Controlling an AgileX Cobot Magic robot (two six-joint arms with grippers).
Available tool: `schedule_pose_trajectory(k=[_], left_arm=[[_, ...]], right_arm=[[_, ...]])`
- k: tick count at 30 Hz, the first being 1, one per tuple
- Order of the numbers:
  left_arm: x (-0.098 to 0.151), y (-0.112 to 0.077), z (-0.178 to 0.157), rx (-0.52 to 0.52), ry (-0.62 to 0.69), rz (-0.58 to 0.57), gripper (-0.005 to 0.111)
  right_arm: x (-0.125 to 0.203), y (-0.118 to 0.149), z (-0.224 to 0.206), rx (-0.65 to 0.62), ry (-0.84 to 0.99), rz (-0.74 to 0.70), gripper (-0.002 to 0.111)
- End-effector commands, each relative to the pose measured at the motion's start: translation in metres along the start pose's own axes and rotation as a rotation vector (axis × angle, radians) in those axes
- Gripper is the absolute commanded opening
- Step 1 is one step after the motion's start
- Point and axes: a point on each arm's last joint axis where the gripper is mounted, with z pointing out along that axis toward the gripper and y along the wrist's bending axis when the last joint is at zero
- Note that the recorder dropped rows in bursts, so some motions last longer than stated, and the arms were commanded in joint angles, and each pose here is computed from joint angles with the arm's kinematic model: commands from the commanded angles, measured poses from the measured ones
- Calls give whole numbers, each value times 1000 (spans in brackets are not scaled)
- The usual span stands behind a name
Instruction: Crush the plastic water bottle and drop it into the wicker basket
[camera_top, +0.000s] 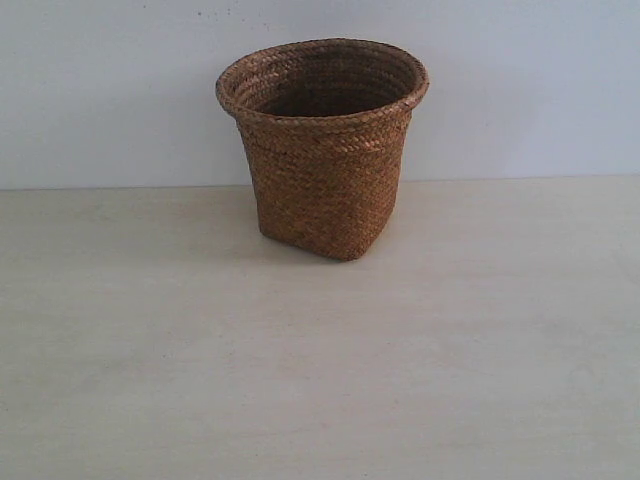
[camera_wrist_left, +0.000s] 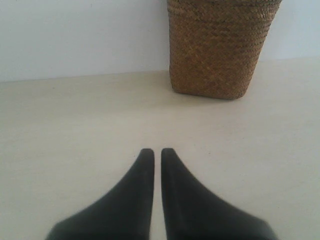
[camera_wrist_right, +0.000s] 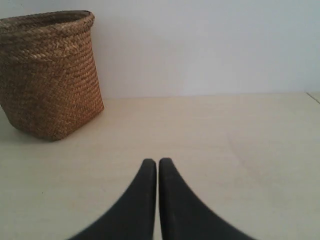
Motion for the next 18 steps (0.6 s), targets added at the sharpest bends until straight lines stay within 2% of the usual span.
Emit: schedule_pose_trajectory(k=[1,4,18], left_arm=[[1,0,0,-6,0,2,4],[1,0,0,-6,0,2,4],[1,0,0,-6,0,2,4]], right_arm=[[5,-1,0,6,42,-45,0],[13,-1,-1,7,125,-57,0],[13,-1,-1,7,129,-57,0]])
